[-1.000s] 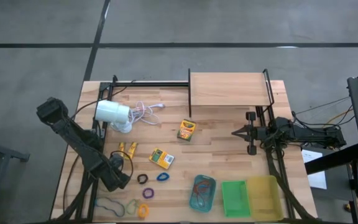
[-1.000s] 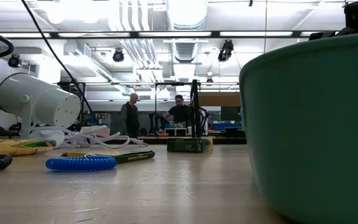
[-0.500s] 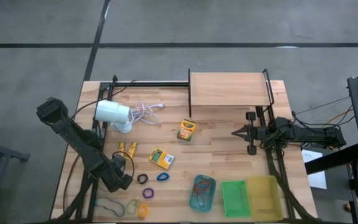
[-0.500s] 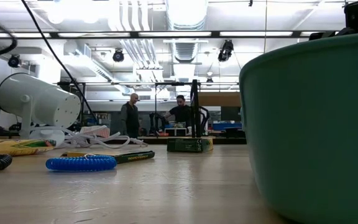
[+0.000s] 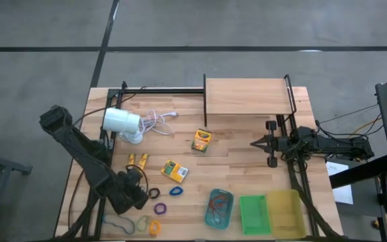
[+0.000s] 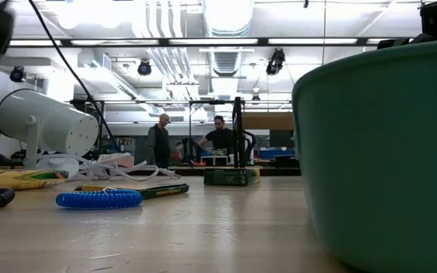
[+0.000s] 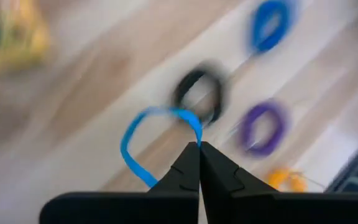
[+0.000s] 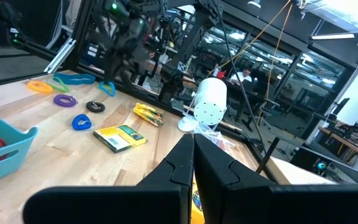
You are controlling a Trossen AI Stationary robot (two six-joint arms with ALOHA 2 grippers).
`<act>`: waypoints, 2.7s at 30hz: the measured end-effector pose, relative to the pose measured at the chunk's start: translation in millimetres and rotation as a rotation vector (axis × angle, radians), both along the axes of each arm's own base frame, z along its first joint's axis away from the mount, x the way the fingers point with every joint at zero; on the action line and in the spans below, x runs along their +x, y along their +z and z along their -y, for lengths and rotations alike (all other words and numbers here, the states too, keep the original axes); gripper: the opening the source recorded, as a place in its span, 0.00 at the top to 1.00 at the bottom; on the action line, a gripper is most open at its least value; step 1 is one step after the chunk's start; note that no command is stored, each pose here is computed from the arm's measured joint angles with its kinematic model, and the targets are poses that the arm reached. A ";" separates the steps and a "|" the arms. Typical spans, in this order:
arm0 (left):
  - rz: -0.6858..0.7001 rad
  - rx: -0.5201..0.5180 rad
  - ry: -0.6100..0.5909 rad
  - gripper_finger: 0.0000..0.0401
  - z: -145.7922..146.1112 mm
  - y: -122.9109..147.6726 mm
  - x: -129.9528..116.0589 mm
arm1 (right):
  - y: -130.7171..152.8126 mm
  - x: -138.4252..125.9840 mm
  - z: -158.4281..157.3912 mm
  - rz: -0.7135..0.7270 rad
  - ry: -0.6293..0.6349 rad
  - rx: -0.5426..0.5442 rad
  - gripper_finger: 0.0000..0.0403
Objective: Pick & Place Office Desk Supplies
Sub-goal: Put the blue rubber band into the blue bin
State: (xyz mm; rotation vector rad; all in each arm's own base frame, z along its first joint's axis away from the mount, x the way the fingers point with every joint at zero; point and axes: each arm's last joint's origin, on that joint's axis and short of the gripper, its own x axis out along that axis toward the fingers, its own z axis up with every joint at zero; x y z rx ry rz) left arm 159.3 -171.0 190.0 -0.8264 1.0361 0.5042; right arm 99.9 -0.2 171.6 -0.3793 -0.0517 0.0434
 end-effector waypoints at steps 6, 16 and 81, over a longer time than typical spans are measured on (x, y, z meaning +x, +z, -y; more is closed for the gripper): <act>0.353 0.299 -0.047 0.99 3.7 24.0 16.4 | 0.1 0.0 0.0 0.001 0.000 0.000 0.98; 0.745 0.708 -0.244 0.99 24.3 34.1 45.5 | 0.0 0.0 0.0 0.000 0.001 0.000 0.98; 0.806 0.672 -0.919 0.73 24.5 -84.0 220.6 | 0.1 0.0 0.0 0.000 0.001 0.000 0.98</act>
